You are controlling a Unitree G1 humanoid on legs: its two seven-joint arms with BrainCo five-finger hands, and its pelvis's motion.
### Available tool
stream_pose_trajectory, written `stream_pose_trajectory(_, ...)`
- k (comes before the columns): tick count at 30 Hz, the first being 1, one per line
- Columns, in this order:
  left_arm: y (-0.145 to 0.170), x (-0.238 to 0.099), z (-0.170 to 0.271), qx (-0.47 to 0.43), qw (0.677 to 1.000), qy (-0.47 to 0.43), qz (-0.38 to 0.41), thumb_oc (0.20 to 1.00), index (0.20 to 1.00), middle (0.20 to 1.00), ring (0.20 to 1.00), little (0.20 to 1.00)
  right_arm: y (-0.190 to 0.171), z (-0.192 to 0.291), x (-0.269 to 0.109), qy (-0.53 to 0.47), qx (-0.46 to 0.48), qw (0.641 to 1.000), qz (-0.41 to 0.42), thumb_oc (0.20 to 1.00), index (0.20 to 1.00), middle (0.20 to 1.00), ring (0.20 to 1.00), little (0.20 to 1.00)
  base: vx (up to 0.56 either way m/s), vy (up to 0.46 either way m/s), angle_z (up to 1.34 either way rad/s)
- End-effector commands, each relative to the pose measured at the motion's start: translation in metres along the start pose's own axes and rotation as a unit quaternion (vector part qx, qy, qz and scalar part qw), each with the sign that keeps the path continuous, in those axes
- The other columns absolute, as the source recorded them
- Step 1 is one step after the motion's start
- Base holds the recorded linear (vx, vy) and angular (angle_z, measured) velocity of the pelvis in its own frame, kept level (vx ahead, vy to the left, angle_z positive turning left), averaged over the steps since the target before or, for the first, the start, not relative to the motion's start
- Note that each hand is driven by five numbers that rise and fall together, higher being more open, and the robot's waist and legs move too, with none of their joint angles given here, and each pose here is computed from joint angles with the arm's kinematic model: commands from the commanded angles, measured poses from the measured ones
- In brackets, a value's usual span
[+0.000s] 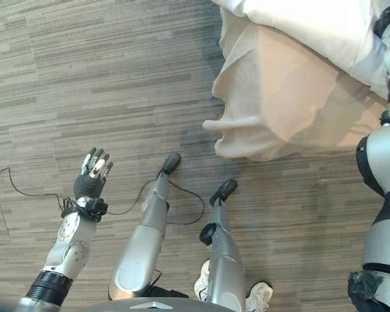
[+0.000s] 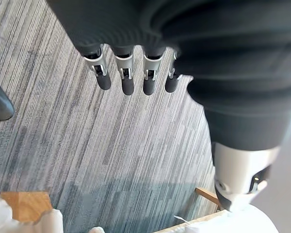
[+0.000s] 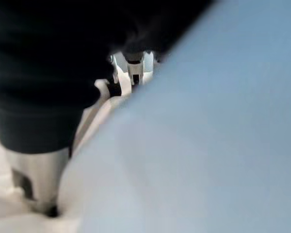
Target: Making the bed.
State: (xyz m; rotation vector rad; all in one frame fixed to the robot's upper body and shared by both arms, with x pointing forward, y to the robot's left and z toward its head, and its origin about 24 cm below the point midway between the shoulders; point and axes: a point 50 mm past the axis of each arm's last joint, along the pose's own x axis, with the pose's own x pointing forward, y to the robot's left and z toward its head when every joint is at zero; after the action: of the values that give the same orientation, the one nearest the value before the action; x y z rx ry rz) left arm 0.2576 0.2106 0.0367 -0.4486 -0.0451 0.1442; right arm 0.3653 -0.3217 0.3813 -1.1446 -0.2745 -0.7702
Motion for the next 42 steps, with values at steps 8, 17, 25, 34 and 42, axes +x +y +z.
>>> stream_pose_trajectory(8,0.018,-0.004,0.003,-0.027,0.997,-0.037,0.054,1.0,1.0,1.0,1.0,1.0,0.223,-0.02,-0.196,-0.211,-0.115,0.857,0.456,0.2,0.2,0.2,0.2,0.2,0.04,0.033,-0.03)
stream_pose_trajectory(17,0.046,-0.026,-0.012,-0.052,0.992,-0.013,0.115,1.0,1.0,1.0,1.0,1.0,0.226,-0.199,-0.479,0.256,-0.032,0.705,0.661,0.2,0.2,0.2,0.2,0.2,0.1,0.05,0.0)
stream_pose_trajectory(25,0.048,-0.029,-0.019,-0.07,0.99,0.002,0.12,1.0,1.0,1.0,1.0,1.0,0.187,-0.244,-0.527,0.502,-0.031,0.636,0.584,1.0,1.0,1.0,1.0,1.0,0.07,0.039,0.0)
stream_pose_trajectory(34,0.059,-0.032,-0.004,-0.028,0.993,-0.013,0.117,1.0,1.0,1.0,1.0,1.0,0.093,-0.333,-0.421,0.6,-0.035,0.735,0.313,1.0,1.0,1.0,1.0,1.0,0.03,-0.003,-0.14)
stream_pose_trajectory(42,0.068,-0.041,0.004,-0.068,0.984,-0.05,0.155,1.0,1.0,1.0,1.0,1.0,0.094,-0.231,-0.251,0.232,0.221,0.922,0.215,0.2,0.2,0.2,0.2,0.2,-0.05,0.002,-0.24)
